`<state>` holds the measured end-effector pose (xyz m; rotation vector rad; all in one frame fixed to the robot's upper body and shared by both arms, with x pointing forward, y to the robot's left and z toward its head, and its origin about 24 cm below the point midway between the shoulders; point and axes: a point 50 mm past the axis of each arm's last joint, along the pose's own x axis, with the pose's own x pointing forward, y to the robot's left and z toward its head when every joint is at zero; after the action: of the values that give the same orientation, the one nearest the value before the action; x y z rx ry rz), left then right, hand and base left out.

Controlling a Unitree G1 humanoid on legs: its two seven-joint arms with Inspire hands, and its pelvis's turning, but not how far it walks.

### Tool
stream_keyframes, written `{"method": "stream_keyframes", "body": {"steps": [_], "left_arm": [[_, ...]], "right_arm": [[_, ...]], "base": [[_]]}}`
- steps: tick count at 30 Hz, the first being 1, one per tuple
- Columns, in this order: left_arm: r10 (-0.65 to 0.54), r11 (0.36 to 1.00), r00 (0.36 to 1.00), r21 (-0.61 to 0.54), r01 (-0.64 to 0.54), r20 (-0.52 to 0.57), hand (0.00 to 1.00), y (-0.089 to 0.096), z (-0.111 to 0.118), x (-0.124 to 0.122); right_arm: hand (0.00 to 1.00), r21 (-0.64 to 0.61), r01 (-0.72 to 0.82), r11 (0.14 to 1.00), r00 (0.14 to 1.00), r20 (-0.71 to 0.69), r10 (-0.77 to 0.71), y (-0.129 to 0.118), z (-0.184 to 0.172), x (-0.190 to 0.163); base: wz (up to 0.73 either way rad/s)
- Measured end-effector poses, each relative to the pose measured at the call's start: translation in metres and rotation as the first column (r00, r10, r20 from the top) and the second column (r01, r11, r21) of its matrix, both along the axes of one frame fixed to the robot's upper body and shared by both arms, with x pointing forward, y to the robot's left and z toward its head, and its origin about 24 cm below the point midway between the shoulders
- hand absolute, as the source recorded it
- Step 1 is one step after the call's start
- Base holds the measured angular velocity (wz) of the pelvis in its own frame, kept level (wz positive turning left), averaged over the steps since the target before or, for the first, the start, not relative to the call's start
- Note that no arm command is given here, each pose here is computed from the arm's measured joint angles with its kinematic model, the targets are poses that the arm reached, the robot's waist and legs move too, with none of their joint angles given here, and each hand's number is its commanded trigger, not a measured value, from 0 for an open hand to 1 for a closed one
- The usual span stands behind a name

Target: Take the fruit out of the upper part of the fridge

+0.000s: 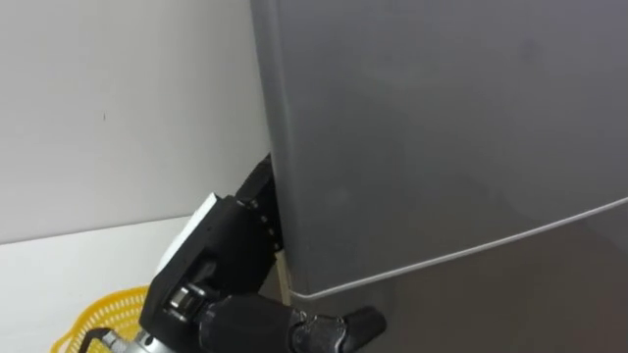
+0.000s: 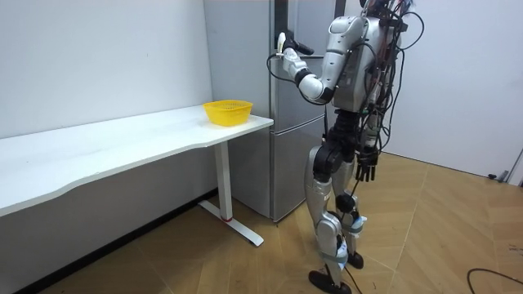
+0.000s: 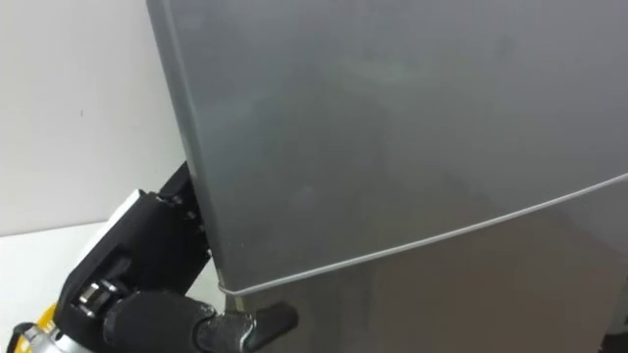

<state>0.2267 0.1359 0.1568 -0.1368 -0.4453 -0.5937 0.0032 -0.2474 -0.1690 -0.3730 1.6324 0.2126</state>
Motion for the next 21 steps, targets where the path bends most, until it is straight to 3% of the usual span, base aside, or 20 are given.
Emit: {"method": "stream_keyframes", "body": {"steps": [21], "left_arm": [[-0.086,0.996,0.996,-0.010,0.086,0.017,0.00,-0.0046,0.0054,-0.0002]], "right_arm": [[0.00,-0.083,-0.046,0.996,0.999,0.026,0.048,-0.0066,0.0013,0.0018]], "base": [[0.00]]}}
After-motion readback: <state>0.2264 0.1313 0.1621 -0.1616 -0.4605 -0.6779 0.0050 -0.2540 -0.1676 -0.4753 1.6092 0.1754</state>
